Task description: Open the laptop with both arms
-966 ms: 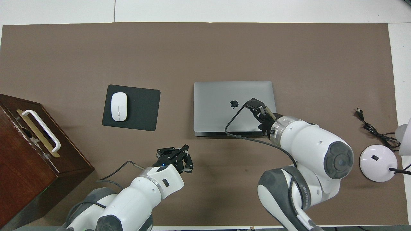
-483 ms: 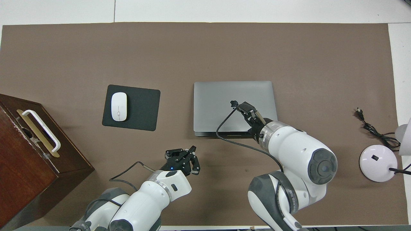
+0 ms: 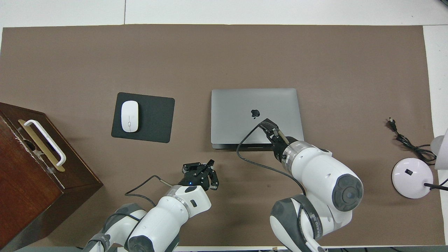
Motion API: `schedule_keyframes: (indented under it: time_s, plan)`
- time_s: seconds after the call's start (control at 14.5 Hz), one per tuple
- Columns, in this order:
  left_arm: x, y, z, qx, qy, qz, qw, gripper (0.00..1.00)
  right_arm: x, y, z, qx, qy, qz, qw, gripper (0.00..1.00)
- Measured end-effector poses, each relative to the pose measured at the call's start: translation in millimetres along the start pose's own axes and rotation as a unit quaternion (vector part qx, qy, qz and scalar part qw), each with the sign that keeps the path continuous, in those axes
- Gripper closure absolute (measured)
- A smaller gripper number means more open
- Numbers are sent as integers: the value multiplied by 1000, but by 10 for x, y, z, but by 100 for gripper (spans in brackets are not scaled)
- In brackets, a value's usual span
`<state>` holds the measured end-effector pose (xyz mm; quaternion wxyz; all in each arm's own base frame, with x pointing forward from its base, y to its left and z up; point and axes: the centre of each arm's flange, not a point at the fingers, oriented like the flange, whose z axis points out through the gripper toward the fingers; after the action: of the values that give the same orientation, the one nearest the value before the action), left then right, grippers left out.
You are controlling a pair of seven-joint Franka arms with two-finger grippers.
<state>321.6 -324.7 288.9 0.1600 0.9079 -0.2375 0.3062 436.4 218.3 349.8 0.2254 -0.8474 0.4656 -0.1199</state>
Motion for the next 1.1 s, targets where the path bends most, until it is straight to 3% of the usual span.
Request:
schedule_keyframes:
  time_s: [1.1]
  plan:
    - [300, -89, 360, 7, 11, 14, 1000, 99, -25, 64, -34, -1, -1, -2, 1000, 0]
